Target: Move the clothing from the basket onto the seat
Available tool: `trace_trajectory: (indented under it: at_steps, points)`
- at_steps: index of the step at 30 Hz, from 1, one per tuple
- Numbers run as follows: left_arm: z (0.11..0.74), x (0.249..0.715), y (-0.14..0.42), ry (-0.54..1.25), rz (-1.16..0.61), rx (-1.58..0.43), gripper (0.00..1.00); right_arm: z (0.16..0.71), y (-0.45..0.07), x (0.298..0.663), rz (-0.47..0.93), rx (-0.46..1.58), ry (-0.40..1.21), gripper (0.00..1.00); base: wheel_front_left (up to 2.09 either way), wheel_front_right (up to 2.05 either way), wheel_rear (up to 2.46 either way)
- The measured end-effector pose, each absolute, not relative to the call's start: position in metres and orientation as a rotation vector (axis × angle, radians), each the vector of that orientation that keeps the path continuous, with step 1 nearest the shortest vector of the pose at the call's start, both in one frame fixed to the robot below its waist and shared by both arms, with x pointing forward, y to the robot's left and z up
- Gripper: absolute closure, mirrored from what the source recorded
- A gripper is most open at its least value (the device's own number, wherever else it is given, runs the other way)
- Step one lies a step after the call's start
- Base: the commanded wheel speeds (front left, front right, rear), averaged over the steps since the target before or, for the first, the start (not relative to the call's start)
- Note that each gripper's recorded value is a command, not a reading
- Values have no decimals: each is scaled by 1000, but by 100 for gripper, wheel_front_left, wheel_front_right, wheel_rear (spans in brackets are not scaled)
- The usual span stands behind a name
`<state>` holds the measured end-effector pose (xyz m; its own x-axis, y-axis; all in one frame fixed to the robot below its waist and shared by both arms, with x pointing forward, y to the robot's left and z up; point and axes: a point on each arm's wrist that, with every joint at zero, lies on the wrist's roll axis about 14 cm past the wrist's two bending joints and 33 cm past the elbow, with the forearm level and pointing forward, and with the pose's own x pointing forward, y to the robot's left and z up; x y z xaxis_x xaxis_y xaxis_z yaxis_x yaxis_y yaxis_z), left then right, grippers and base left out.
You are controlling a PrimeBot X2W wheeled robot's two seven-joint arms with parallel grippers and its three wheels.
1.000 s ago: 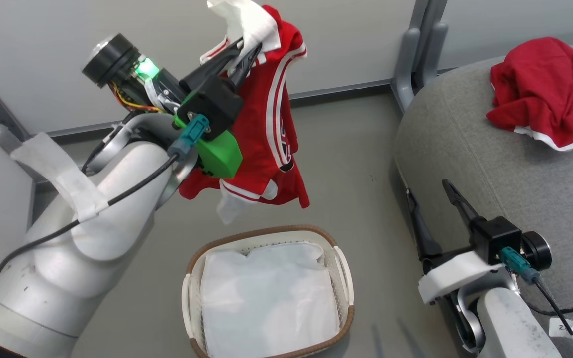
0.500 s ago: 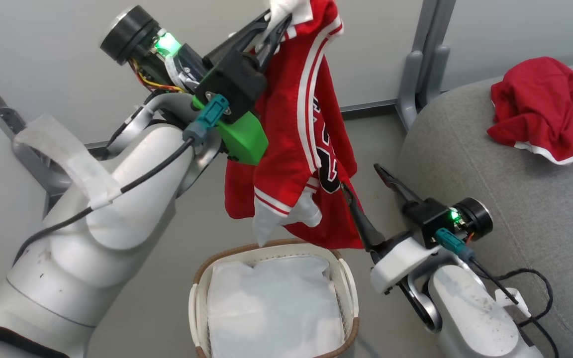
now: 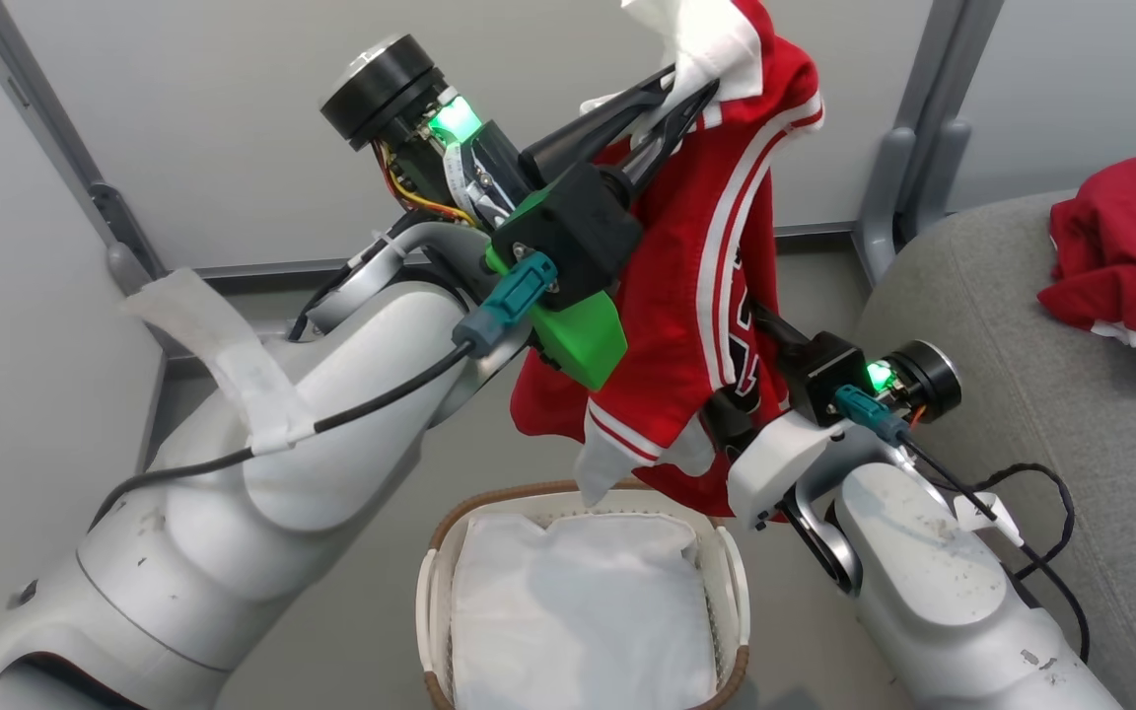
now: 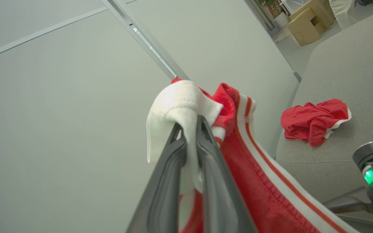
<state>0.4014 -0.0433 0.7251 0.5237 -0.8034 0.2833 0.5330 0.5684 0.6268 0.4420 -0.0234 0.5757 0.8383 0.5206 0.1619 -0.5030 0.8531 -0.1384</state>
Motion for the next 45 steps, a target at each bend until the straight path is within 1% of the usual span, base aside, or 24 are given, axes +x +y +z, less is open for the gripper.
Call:
trace_trajectory:
  at_steps: [1,2,6,11,12,13,14,15,16,23,33,38,45]
  points:
    - [726,401,-41,-595,-837,504,100,575,-22,444,543,-92,-193,61,0,0,0]
    - [725,403,-37,-592,-826,506,100,576,-21,445,546,-90,-191,100,0,0,0]
    - [713,411,-20,-546,-783,484,100,576,-22,448,540,-74,-185,100,0,0,0]
    - [685,425,1,-443,-726,391,100,577,-29,450,519,-64,-186,100,0,0,0]
    - [677,427,5,-420,-716,362,95,579,-30,451,515,-63,-193,100,0,0,0]
    - [667,428,9,-397,-707,340,83,581,-32,451,512,-61,-200,100,0,0,0]
    - [660,429,13,-378,-697,321,59,583,-33,451,509,-59,-204,100,0,0,0]
    - [650,431,18,-354,-683,299,23,583,-35,452,504,-58,-205,100,0,0,0]
    - [639,432,23,-327,-672,279,0,584,-37,452,498,-55,-207,100,0,0,0]
    - [577,425,33,-180,-622,102,0,587,-54,460,447,-51,-220,100,0,0,0]
    - [511,401,24,-10,-615,-21,0,592,-81,469,365,-58,-241,100,0,0,0]
    - [496,390,14,37,-629,-60,0,593,-92,470,336,-57,-245,100,0,0,0]
    - [497,386,7,24,-635,-79,0,587,-96,468,325,-59,-235,100,0,0,0]
